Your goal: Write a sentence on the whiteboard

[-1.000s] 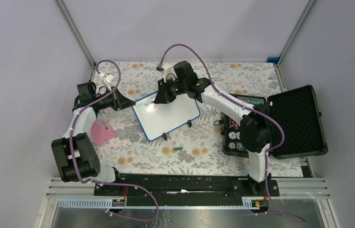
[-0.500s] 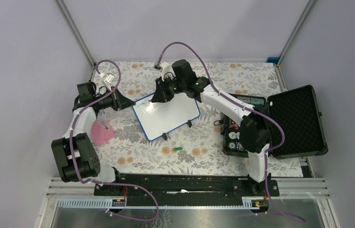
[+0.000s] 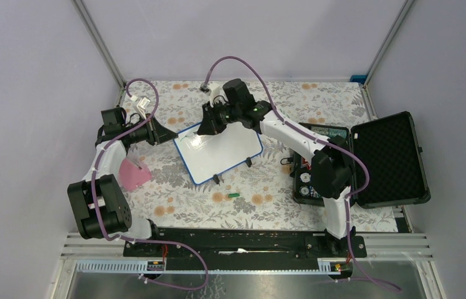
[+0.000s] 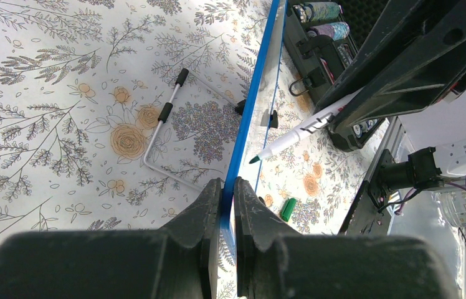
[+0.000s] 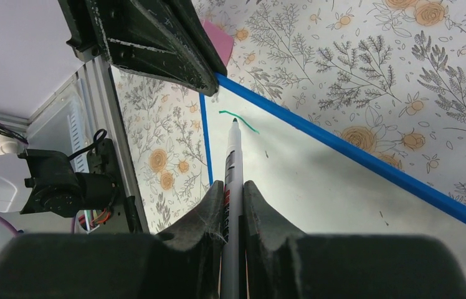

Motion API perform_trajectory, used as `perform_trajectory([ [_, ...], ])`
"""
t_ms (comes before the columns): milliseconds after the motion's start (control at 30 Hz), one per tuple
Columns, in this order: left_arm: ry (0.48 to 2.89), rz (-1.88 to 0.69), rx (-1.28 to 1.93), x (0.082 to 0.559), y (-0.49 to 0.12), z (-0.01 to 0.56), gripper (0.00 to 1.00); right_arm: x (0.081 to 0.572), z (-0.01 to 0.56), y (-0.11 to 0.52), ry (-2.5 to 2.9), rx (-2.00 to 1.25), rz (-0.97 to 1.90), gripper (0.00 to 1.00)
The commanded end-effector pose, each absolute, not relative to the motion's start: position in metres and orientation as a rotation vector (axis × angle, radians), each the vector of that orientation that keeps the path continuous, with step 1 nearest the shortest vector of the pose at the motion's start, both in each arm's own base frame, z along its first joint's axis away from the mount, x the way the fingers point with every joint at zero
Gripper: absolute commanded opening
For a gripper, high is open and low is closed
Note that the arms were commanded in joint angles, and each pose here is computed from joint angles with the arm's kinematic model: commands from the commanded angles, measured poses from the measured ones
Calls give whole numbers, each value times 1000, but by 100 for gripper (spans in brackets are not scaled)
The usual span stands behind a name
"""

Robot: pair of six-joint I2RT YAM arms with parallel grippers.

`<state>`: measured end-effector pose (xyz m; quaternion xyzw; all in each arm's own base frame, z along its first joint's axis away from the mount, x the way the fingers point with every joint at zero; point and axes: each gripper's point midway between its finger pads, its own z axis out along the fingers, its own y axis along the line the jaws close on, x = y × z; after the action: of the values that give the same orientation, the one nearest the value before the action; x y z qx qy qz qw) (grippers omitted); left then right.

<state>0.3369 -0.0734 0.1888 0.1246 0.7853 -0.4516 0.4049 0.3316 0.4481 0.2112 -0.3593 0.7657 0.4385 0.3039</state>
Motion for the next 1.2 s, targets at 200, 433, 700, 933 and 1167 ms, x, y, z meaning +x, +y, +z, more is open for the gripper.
perform_trajectory([
  [200,1956,-1102,356,337,-73,199,0,338,220,459,1975,-968,1148,0],
  [433,1955,-1097,355,338,-73,200,0,335,213,457,1988,-977,1137,0],
  [700,1956,-1091,356,338,-73,200,0,324,204,452,2012,-991,1143,0],
  [933,1957,-1092,354,338,-73,199,0,313,195,447,2024,-997,1156,0],
  [1167,1957,-1090,354,338,-73,199,0,307,203,446,2015,-997,1175,0],
])
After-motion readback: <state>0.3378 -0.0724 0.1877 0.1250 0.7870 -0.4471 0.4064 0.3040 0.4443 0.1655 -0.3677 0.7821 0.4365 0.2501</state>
